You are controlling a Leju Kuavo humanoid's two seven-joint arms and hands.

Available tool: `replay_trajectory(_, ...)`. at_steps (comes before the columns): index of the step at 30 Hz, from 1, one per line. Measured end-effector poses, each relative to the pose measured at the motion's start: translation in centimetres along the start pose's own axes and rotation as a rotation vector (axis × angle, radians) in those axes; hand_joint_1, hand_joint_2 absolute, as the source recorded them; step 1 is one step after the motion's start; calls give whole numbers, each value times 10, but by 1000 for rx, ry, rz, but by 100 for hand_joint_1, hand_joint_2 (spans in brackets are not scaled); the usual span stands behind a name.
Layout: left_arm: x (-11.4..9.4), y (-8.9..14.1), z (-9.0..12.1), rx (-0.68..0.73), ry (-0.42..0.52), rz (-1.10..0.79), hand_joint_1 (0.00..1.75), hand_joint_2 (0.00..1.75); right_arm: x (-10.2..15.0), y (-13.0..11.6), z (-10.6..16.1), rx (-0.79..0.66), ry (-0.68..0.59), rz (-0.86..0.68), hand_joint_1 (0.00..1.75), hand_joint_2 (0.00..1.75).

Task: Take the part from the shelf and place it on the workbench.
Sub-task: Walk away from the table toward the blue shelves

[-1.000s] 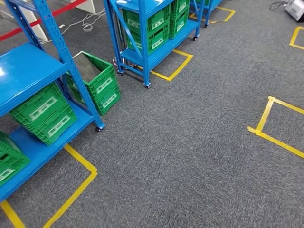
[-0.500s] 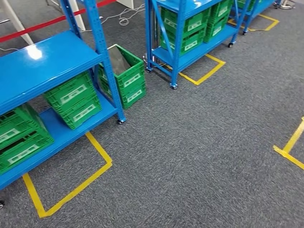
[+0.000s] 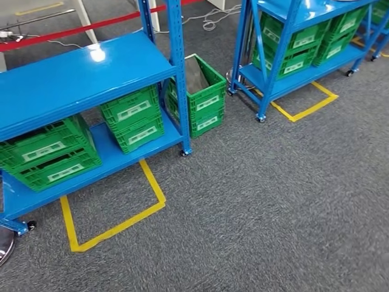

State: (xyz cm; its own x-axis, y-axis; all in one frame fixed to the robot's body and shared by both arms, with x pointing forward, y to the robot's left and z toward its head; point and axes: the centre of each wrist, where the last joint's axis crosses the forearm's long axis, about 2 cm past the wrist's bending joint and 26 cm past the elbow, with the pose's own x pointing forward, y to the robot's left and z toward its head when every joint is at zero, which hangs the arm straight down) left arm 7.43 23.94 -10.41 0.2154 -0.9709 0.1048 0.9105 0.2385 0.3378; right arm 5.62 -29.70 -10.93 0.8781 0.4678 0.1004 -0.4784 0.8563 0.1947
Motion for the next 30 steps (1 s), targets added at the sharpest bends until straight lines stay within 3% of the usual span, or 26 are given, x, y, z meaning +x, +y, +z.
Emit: replay_trajectory(30, 0, -8, 2, -13, 0, 34, 0, 0, -2, -1, 0, -3, 13, -26, 0, 0)
